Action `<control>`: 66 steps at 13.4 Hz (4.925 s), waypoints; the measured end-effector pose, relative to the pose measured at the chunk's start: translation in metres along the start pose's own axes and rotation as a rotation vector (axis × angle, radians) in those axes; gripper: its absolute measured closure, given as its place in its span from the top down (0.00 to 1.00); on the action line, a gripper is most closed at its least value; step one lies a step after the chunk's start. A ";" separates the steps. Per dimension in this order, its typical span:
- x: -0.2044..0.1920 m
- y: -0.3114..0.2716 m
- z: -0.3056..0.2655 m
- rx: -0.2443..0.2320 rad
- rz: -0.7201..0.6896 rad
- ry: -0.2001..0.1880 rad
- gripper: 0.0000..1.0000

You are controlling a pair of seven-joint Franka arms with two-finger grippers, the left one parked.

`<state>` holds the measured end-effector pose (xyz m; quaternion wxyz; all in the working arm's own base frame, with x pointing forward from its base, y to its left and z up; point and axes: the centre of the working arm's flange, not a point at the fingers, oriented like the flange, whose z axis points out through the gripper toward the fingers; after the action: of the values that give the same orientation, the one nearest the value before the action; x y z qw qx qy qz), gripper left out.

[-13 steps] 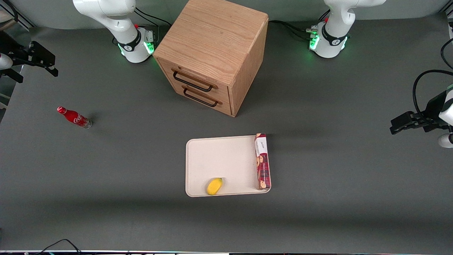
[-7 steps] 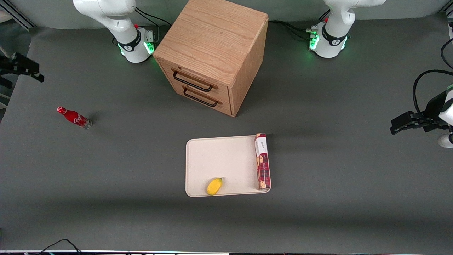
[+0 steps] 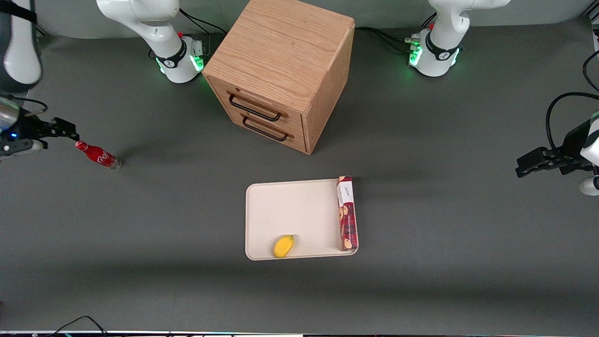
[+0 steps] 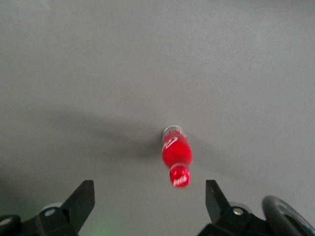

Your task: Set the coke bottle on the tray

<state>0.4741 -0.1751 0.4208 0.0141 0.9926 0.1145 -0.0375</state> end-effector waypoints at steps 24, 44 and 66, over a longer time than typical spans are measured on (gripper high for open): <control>0.002 -0.029 -0.124 -0.033 -0.118 0.046 0.31; 0.237 -0.508 0.060 -0.020 0.480 0.088 0.31; 0.030 -0.167 -0.179 -0.065 0.155 0.100 1.00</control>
<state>0.4776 0.0003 0.5939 0.0433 0.9982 0.0392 0.0168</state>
